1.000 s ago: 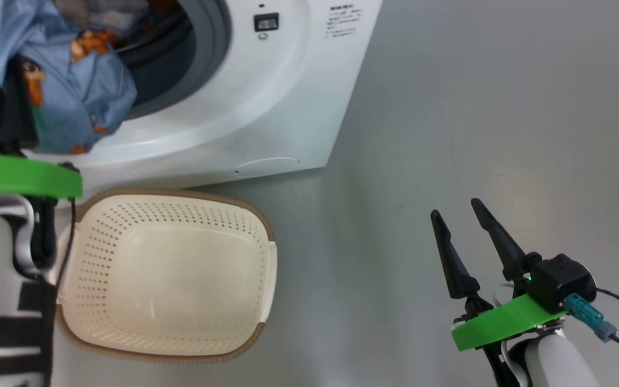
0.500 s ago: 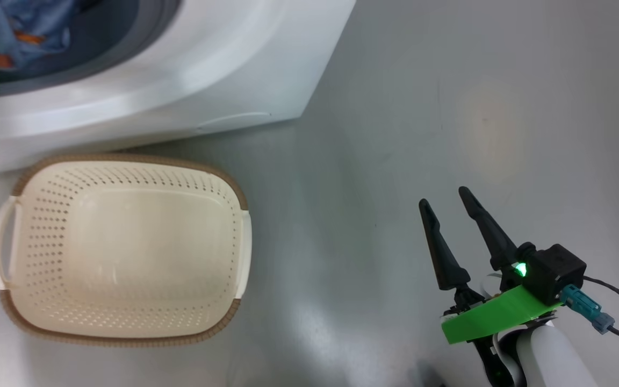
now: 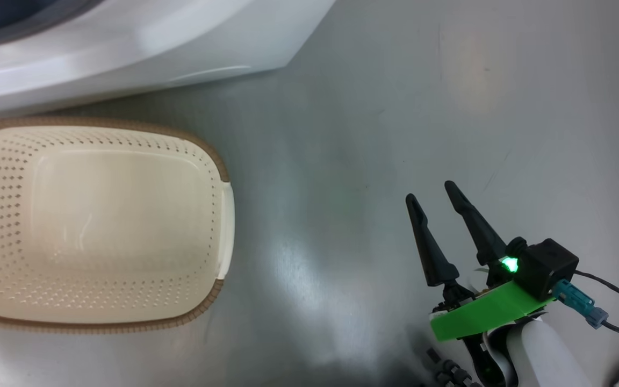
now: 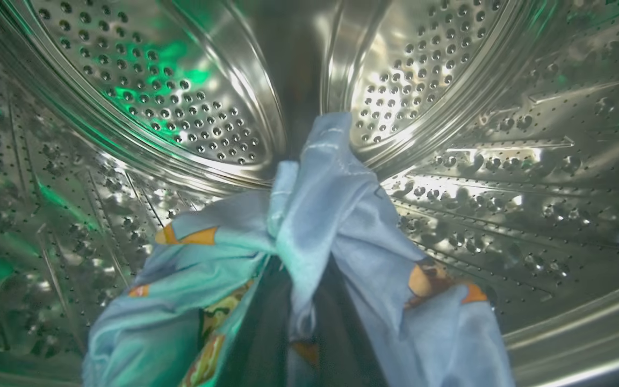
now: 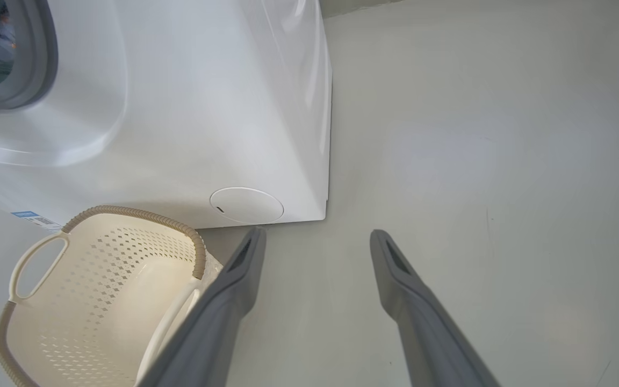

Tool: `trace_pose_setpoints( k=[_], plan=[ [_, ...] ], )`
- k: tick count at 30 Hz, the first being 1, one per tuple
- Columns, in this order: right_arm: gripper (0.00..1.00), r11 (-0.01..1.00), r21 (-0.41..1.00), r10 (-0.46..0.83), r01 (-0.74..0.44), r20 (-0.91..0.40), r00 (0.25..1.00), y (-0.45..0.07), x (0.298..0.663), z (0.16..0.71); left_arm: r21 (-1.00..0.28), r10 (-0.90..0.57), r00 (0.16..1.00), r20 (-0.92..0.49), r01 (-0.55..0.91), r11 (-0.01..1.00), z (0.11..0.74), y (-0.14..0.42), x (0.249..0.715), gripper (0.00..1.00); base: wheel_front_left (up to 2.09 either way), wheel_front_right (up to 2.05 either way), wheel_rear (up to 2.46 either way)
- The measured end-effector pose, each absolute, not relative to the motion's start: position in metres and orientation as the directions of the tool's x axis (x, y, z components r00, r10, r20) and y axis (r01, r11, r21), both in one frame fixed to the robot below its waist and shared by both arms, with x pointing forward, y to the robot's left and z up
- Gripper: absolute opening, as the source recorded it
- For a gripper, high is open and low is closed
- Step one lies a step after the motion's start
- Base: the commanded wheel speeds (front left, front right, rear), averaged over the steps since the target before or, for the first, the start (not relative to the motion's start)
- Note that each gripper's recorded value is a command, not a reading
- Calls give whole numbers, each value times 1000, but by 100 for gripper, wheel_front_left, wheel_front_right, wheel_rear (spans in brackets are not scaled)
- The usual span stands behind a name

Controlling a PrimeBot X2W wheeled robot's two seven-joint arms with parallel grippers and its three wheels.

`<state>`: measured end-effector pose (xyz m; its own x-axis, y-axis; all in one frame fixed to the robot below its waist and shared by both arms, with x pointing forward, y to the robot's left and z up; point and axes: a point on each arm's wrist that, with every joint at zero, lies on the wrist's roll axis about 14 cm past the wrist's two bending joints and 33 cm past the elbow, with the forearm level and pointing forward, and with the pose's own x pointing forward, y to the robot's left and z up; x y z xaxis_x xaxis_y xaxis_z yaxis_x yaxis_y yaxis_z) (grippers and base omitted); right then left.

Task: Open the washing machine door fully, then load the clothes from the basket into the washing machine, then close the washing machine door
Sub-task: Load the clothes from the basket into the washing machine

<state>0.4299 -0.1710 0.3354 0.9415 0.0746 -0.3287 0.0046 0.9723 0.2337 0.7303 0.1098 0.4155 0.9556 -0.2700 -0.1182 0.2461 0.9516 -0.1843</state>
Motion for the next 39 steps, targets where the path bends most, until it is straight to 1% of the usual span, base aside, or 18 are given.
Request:
trace_pose_setpoints(
  k=[4, 8, 13, 15, 19, 23, 25, 26, 27, 28, 29, 34, 39],
  plan=[
    [100, 968, 252, 87, 7, -357, 930, -166, 427, 324, -140, -257, 966, 2, 254, 957, 426, 109, 741, 0, 0, 0, 0],
    [100, 968, 252, 87, 10, -370, 925, -166, 425, 319, -81, -248, 962, 116, 258, 963, 451, 110, 751, 0, 0, 0, 0],
    [100, 967, 254, 93, 6, -376, 922, -165, 428, 314, -62, -215, 941, 260, 238, 969, 491, 116, 756, 0, 0, 0, 0],
    [100, 966, 260, 96, 5, -374, 922, -163, 429, 314, -66, -203, 947, 251, 226, 972, 486, 120, 754, 0, 0, 0, 0],
    [100, 964, 265, 103, 1, -376, 921, -161, 428, 313, -81, -189, 969, 159, 203, 976, 453, 128, 746, 0, 0, 0, 0],
    [100, 963, 270, 109, -4, -373, 921, -159, 429, 314, -90, -187, 977, 105, 197, 976, 437, 130, 743, 0, 0, 0, 0],
    [100, 963, 271, 110, -5, -371, 922, -158, 430, 314, -100, -189, 981, 50, 193, 976, 422, 130, 740, 0, 0, 0, 0],
    [100, 962, 271, 109, -5, -370, 923, -158, 430, 315, -107, -187, 982, 0, 186, 977, 410, 131, 737, 0, 0, 0, 0],
    [100, 962, 272, 109, -6, -367, 924, -158, 430, 316, -119, -187, 981, -47, 180, 976, 399, 131, 735, 16, 0, 0, 0],
    [100, 962, 272, 110, -8, -363, 925, -158, 432, 317, -123, -190, 980, -63, 182, 976, 395, 130, 732, 76, 0, 0, 0],
    [100, 962, 272, 112, -11, -359, 926, -157, 433, 318, -123, -187, 979, -80, 176, 977, 392, 132, 731, 100, 0, 0, 0],
    [100, 961, 275, 119, -23, -339, 933, -155, 439, 323, -141, -180, 975, -127, 162, 977, 387, 132, 727, 100, 0, 0, 0],
    [100, 960, 277, 126, -33, -328, 936, -153, 440, 327, -144, -177, 974, -139, 157, 977, 389, 135, 722, 100, 0, 0, 0]
  ],
)
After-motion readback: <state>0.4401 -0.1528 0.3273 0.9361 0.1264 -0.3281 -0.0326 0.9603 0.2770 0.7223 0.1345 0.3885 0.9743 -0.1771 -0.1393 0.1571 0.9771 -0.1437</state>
